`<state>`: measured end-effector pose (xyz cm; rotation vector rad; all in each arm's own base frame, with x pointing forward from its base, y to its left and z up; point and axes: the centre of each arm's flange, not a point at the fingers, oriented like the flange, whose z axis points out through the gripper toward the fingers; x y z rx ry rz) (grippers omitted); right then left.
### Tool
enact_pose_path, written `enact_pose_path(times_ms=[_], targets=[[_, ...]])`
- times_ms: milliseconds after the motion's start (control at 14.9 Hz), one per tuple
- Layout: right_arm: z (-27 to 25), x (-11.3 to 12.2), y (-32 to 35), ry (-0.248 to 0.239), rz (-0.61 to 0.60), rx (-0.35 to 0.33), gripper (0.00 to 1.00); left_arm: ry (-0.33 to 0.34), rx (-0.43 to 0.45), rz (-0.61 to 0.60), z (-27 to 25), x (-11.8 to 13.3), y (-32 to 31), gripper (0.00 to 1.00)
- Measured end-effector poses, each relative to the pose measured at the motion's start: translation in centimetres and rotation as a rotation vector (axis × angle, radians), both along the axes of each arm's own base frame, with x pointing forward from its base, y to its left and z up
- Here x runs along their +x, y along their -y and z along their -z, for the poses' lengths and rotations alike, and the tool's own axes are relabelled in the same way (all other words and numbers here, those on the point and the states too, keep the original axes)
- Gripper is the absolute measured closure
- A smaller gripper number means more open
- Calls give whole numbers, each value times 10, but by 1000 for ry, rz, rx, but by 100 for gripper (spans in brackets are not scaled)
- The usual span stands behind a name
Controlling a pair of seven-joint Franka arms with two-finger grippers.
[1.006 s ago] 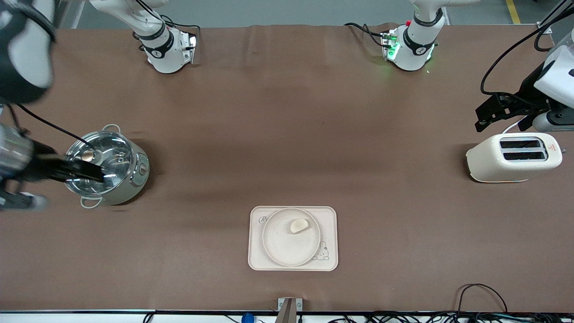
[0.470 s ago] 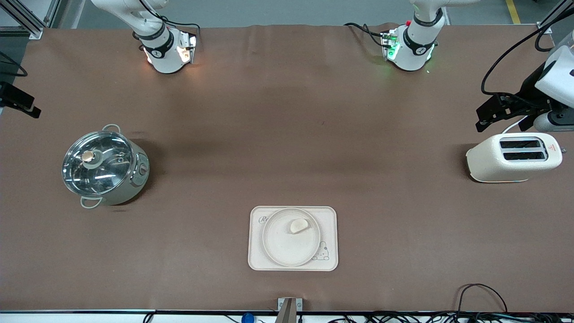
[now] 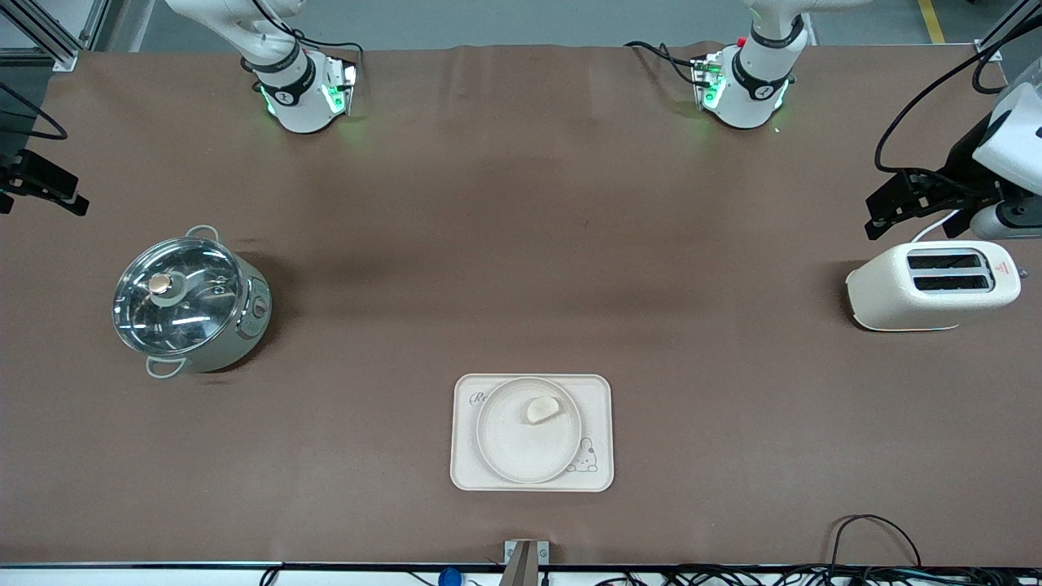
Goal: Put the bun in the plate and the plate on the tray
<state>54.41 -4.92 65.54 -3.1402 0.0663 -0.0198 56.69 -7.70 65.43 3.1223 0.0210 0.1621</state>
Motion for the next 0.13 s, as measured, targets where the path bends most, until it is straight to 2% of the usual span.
enact_pose_path(times_ms=[134], targets=[[1, 1, 1, 6, -2, -1, 0, 0, 0, -1, 0, 0, 0, 0]])
